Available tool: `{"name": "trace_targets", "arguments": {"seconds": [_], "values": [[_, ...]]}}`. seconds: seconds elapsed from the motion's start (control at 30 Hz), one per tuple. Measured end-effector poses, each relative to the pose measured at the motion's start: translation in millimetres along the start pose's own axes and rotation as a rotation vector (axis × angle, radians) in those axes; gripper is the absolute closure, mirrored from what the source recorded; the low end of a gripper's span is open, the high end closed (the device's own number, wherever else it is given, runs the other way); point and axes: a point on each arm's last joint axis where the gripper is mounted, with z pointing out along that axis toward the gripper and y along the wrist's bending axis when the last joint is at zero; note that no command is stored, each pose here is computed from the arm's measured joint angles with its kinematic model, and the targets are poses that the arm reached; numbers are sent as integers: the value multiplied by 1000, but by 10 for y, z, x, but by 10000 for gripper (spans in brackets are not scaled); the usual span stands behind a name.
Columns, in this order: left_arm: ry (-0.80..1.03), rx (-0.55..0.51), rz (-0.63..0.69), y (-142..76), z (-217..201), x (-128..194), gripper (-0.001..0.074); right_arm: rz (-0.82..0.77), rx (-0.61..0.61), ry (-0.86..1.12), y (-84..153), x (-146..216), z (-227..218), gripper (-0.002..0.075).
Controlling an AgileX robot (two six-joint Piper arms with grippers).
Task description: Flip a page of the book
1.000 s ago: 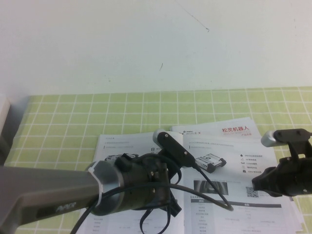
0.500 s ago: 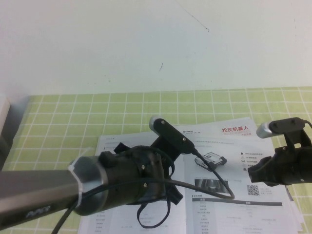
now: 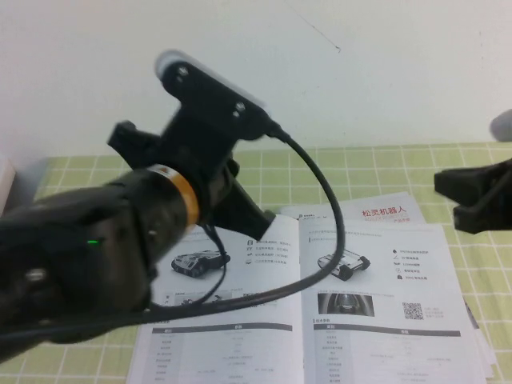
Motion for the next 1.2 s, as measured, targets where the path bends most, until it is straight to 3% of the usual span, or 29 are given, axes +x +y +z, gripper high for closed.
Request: {"name": "trace_targets", "arguments": {"seconds": [0.2, 0.47, 0.7, 0.83, 1.2], "values": [[-136, 108, -15, 286, -719, -162, 738, -175, -16, -287, 326, -376, -750, 711], [-129, 379, 58, 325, -1316, 65, 738, -249, -47, -405, 533, -359, -1156, 717], [-139, 470, 13, 364, -1615, 716, 738, -252, -90, -396, 612, -125, -1235, 721], [-239, 512, -97, 388, -1767, 1065, 738, -280, -145, -430, 712, -89, -1354, 727], [-352, 525, -159, 389, -1849, 1719, 738, -288, -189, -453, 778, -83, -1430, 728]]}}
